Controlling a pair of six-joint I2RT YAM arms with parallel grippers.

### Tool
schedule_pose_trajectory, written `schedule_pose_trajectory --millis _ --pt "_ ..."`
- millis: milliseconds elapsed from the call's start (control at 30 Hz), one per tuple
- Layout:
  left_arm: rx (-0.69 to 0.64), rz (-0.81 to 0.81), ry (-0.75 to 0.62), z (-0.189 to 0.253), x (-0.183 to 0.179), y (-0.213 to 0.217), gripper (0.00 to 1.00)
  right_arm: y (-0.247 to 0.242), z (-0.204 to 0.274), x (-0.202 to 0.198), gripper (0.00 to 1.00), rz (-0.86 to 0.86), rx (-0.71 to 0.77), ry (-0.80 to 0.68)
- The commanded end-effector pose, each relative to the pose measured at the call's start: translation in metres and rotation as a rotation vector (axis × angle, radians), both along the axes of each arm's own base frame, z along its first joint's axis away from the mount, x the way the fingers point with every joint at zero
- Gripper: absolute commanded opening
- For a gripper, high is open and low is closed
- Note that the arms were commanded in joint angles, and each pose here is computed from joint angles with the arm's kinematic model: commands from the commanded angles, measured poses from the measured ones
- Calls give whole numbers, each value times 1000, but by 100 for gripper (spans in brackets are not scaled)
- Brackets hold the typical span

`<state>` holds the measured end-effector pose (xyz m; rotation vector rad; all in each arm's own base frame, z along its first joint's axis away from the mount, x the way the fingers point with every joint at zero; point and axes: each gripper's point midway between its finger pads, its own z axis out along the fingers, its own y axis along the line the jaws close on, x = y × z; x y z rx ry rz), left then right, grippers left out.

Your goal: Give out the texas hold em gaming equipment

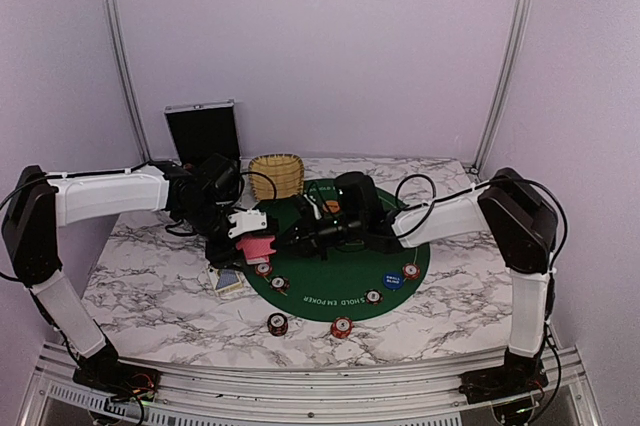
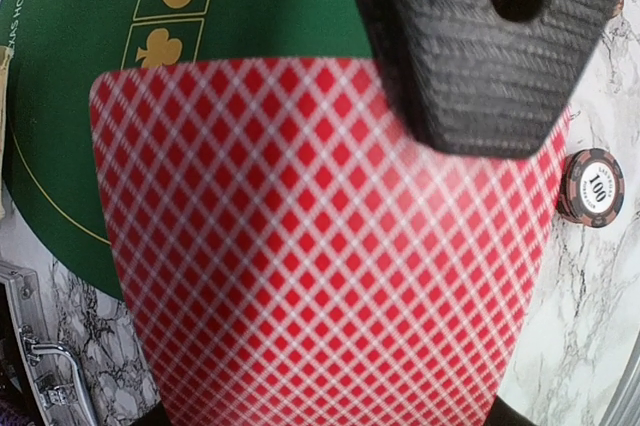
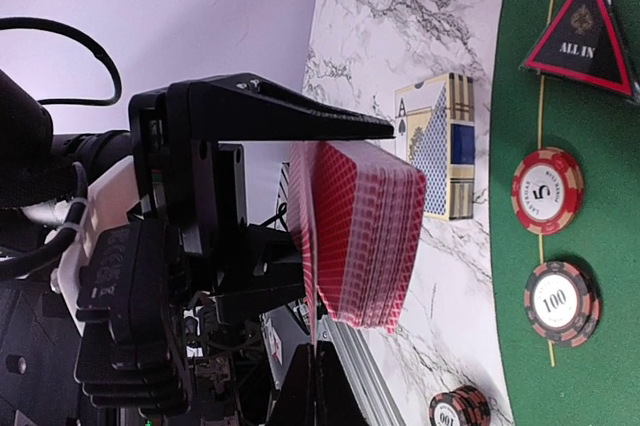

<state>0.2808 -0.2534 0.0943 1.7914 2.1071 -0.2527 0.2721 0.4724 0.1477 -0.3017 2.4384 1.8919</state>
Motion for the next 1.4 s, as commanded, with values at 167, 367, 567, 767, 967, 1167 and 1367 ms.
schedule_pose_trajectory --millis 167,367,567,767,967,1167,1367 --pt "-5 26 -18 10 2 16 30 -34 25 19 0 -63 50 -37" --pt "2 54 -13 10 1 30 29 -61 24 38 0 -118 38 -49" --pt "-8 88 -18 17 0 43 29 -72 15 59 0 -146 10 -51" --pt "-14 100 -10 18 -6 47 29 -54 -1 81 0 -143 -8 -40" --pt "-44 123 -7 26 -7 44 29 -30 -24 102 0 -161 -66 -41" --pt "-41 127 6 22 -11 46 26 8 -42 114 0 -117 -96 -56" --pt "-35 124 12 20 -9 45 26 26 -68 120 0 -119 -128 -35"
